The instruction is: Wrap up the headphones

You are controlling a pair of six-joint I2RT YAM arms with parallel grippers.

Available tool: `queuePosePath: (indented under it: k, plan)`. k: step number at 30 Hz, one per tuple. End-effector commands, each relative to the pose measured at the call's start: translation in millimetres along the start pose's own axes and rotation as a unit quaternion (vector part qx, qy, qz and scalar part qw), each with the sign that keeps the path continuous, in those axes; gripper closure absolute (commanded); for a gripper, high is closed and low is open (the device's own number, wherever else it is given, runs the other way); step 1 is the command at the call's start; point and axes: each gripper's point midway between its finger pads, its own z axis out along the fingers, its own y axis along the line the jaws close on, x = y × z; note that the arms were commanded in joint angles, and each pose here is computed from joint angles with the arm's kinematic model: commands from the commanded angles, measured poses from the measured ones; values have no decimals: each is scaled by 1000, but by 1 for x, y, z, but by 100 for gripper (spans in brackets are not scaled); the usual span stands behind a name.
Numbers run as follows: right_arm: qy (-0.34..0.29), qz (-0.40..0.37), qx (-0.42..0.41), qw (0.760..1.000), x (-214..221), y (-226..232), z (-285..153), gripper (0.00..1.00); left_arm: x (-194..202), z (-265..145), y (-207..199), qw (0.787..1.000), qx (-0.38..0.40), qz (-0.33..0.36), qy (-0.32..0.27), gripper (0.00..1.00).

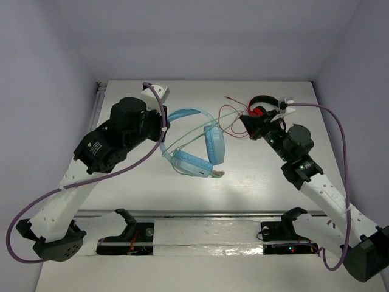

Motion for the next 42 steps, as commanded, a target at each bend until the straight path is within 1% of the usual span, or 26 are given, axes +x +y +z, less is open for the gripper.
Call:
queuePosePath:
  k: [1,4,6,8,11,14,15,16,17,18,19,24,25,27,31,33,36,42]
  plan:
    - [4,4,-23,1000,2,7,2,100,-44,-19,-11,994,36,-44,-89,100]
    - [34,16,-27,999,21,5,11,100,-55,-27,-20,991,66,-52,-107,100]
    - [59,29,-60,996,39,12,14,100,-64,-30,-21,988,77,-56,-122,100]
    - [89,39,-103,990,54,24,13,100,-71,-30,-34,984,115,-56,-127,100]
    - [123,52,-143,981,72,34,19,100,-74,-24,-51,977,160,-62,-127,100]
    - [128,64,-177,974,78,43,21,100,-74,-14,-59,974,178,-72,-124,100]
    - [120,70,-185,973,74,46,23,100,-75,-12,-61,972,183,-76,-125,100]
    - [126,78,-187,971,79,45,24,93,-75,-8,-63,970,187,-86,-127,100]
    - [124,77,-191,971,80,45,24,83,-76,-6,-64,969,189,-92,-128,100]
    - [121,82,-193,970,83,45,27,71,-73,-2,-63,970,185,-97,-126,100]
    - [117,83,-195,970,82,45,27,68,-74,0,-63,969,183,-102,-129,100]
    - [117,89,-187,971,95,37,32,65,-77,6,-59,969,168,-120,-138,100]
    - [115,89,-186,972,96,36,32,61,-80,4,-59,967,171,-122,-143,100]
    - [108,83,-176,975,101,29,32,58,-84,4,-59,966,171,-125,-148,100]
    - [113,83,-156,978,107,21,32,62,-93,3,-54,965,156,-134,-164,100]
    - [103,99,-146,979,105,19,33,62,-99,1,-51,963,149,-142,-177,100]
    - [94,123,-108,982,109,7,29,61,-106,-1,-49,957,145,-157,-194,100]
    - [80,152,-46,984,105,-9,15,58,-104,11,-53,957,153,-165,-185,100]
